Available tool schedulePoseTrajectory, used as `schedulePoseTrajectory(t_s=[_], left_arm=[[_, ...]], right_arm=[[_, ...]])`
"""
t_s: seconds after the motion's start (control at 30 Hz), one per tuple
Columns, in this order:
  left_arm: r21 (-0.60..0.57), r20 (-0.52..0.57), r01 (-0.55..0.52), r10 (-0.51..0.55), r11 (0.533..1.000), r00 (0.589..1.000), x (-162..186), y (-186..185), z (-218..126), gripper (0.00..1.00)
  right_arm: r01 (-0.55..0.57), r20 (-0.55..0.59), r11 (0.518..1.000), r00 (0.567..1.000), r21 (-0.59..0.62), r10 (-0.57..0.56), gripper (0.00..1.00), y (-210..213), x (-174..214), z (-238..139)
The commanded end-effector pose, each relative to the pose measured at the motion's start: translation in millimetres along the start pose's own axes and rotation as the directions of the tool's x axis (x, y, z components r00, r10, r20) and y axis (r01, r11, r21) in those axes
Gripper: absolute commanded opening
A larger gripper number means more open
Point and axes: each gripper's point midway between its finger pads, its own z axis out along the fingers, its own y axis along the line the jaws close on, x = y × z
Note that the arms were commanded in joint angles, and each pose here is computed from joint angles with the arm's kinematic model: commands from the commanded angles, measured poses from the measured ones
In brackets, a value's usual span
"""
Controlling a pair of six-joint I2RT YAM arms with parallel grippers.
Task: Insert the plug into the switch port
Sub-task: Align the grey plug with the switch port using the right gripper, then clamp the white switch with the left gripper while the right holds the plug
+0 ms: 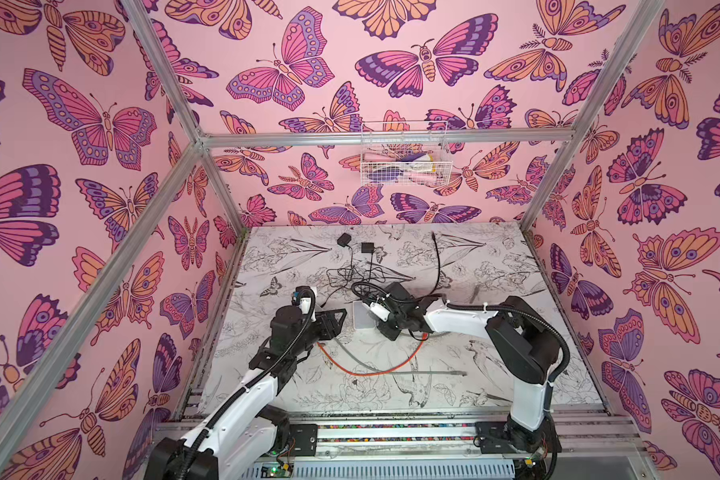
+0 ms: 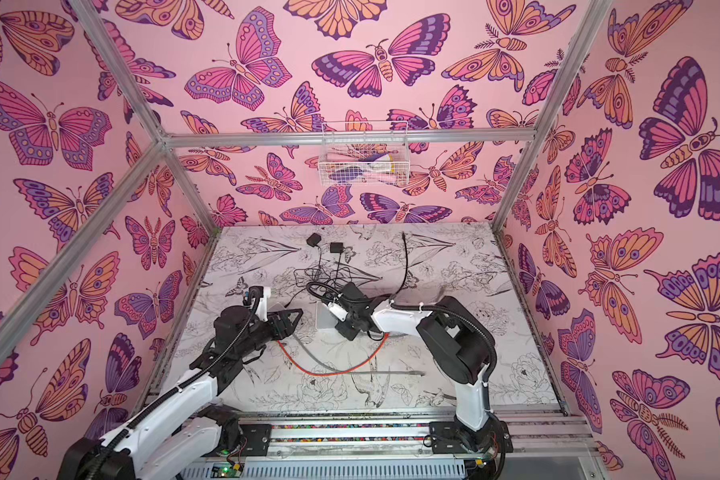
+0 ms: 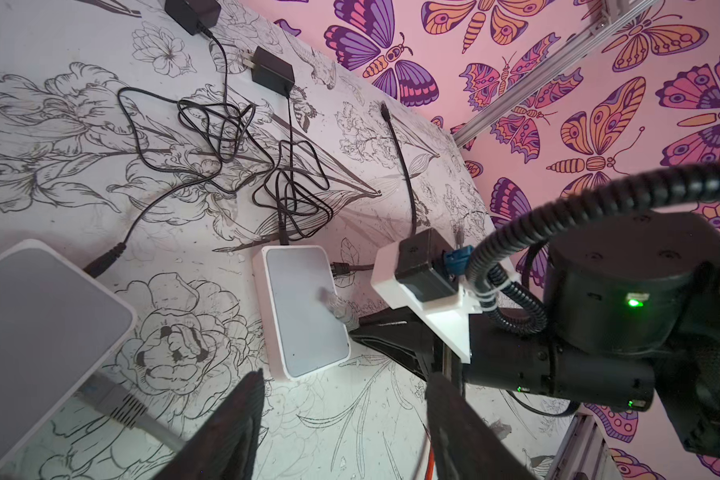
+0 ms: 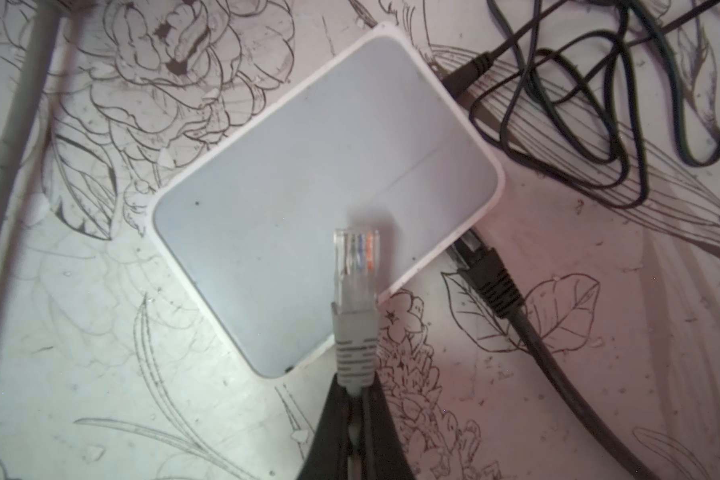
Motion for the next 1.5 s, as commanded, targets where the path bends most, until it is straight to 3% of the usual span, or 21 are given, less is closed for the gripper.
schedulePoseTrajectory(t_s=[0.0, 0.2, 0.43, 0.7, 0.9, 1.47], left_arm=[[-0.042, -0.043, -0.003, 0.002, 0.999, 0.999, 14, 14, 2, 0.64], [-0.04, -0.158, 0.009, -0.015, 0.999, 0.987, 31, 22, 24, 0.63], [-0.037, -0.229, 0.025, -0.033, 0.999, 0.973, 36, 29, 52, 0.6], [-0.039, -0.312, 0.029, -0.04, 0.999, 0.949, 51, 33, 85, 0.57], [-0.033, -0.321, 0.027, -0.036, 0.999, 0.946, 45, 33, 106, 0.56], [0.012, -0.407, -0.024, 0.027, 1.0, 0.913, 53, 24, 165, 0.5]], right_arm=[[-0.017, 0.016, 1.0, 1.0, -0.007, 0.017, 0.0, -9, -13, -16], [0.046, -0.03, 0.997, 0.999, 0.06, -0.044, 0.0, -26, -2, -35], [0.15, -0.164, 0.988, 0.976, 0.027, -0.144, 0.0, -27, 27, -30], [0.169, -0.201, 0.984, 0.964, -0.053, -0.176, 0.0, -12, 32, -17], [0.194, -0.245, 0.981, 0.95, -0.022, -0.193, 0.0, -13, 38, -13], [0.194, -0.192, 0.979, 0.96, -0.068, -0.203, 0.0, -2, 29, -17]])
